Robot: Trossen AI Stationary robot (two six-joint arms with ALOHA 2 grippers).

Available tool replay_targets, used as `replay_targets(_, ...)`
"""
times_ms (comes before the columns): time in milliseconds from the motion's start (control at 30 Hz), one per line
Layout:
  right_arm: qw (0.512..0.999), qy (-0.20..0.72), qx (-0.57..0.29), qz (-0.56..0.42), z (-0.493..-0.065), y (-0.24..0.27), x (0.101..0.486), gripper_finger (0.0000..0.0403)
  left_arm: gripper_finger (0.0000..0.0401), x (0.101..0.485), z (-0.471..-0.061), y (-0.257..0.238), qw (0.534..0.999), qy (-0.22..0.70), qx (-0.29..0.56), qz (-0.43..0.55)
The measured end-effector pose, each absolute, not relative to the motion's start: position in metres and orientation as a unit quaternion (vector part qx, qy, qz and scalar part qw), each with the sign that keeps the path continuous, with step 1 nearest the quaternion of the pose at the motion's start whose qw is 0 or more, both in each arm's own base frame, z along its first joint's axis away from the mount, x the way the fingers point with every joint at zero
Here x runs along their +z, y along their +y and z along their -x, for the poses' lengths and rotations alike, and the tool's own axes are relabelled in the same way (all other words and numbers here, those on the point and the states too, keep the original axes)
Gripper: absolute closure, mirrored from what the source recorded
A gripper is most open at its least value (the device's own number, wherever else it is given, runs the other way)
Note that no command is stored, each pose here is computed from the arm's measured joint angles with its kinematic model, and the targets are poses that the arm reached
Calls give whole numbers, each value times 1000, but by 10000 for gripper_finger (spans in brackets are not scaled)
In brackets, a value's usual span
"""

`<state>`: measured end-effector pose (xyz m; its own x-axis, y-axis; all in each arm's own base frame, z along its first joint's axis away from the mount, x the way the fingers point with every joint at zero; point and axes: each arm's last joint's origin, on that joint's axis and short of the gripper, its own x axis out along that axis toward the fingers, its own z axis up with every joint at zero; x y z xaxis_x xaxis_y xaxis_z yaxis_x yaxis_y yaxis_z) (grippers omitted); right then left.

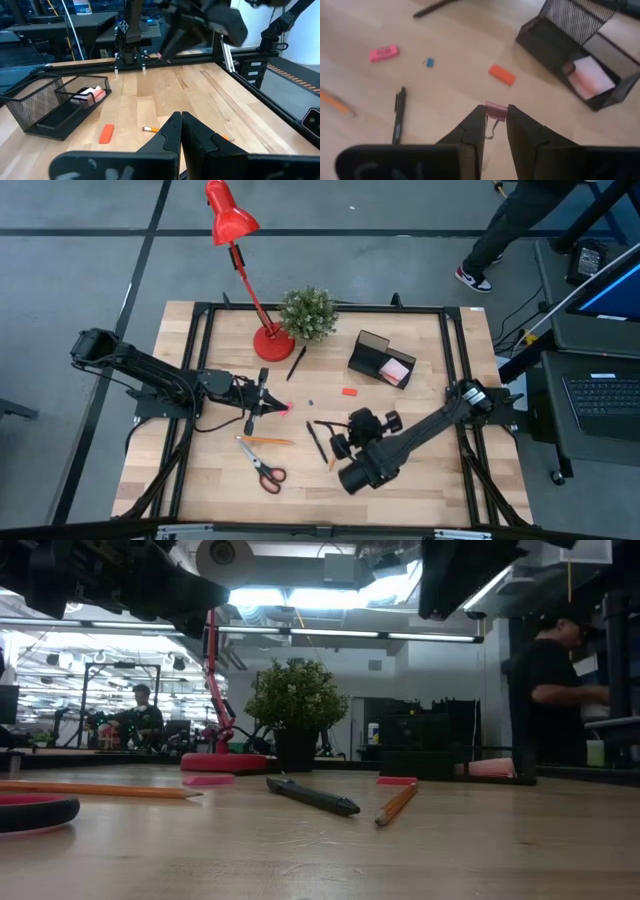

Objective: Pick and place office supplies into organizer
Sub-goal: Put the pink binder clip into the black desk organizer

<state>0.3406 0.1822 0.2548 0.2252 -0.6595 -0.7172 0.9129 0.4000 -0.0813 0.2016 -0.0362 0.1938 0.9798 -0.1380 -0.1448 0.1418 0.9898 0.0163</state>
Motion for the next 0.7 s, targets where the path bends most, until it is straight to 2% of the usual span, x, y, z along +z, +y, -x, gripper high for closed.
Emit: replay_targets(700, 767, 371, -515, -98, -351, 100, 300, 329, 395, 193, -201, -36, 994, 78, -70, -14)
